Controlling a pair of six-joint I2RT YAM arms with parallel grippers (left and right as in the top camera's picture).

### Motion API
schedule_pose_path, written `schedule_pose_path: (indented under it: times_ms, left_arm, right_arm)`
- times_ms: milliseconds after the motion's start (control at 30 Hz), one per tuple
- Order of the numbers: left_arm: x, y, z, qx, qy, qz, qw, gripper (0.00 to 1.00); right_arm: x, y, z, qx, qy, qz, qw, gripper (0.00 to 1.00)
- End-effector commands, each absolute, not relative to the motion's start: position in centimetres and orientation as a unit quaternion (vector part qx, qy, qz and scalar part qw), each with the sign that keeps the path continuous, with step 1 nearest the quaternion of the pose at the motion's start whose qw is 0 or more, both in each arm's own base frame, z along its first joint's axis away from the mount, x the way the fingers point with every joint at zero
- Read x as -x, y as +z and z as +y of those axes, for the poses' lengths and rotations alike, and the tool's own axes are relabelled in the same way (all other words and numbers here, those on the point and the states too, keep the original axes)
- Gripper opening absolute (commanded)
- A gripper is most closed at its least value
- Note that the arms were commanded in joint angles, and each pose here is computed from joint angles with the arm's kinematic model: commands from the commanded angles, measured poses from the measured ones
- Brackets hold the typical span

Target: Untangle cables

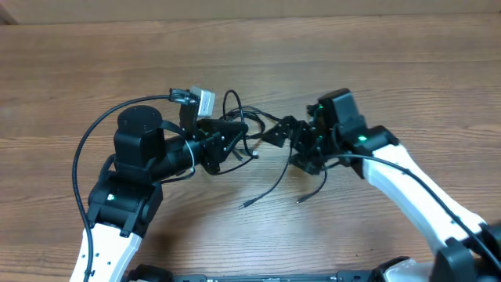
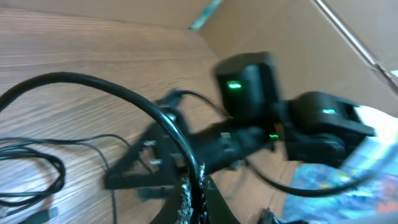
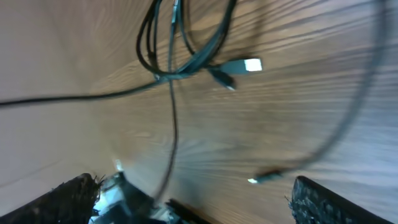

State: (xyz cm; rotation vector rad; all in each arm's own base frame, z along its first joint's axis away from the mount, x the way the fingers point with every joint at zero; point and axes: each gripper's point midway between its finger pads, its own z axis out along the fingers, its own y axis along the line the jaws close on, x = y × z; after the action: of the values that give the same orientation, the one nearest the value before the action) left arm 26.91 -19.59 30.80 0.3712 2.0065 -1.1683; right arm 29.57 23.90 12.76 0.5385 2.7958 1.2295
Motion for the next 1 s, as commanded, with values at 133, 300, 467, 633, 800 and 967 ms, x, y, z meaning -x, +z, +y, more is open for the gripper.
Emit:
schedule_pose_path:
  times_ms: [133, 300, 467, 633, 800, 967]
  left_arm:
    - [-25.1, 33.9, -19.8, -0.174, -0.483, 0.753, 0.411, 0.04]
    - [-23.8, 36.4, -19.4, -0.185, -0.490, 0.725, 0.447, 0.04]
    - [-22.4, 38.5, -19.0, -0.192, -0.496, 0.703, 0.473, 0.04]
    - [-21.4, 40.1, -18.7, -0.198, -0.500, 0.682, 0.495, 0.04]
    - [-21.1, 41.0, -18.7, -0.200, -0.504, 0.671, 0.505, 0.04]
    - [-21.0, 41.4, -18.6, -0.199, -0.506, 0.669, 0.507, 0.04]
  right_arm:
    - [-31.0, 12.0, 26.5, -0.224, 0.428, 0.876, -0.014, 0.94]
    - [-31.6, 13.3, 28.6, -0.187, 0.457, 0.870, 0.018, 0.93]
    - [-31.9, 12.8, 29.0, -0.268, 0.439, 0.857, 0.008, 0.86]
    - [-32.3, 14.4, 31.9, -0.244, 0.479, 0.842, 0.031, 0.85]
    - [-31.1, 14.1, 33.7, -0.225, 0.471, 0.852, 0.048, 0.85]
    - [-29.5, 12.5, 33.9, -0.194, 0.431, 0.879, 0.061, 0.85]
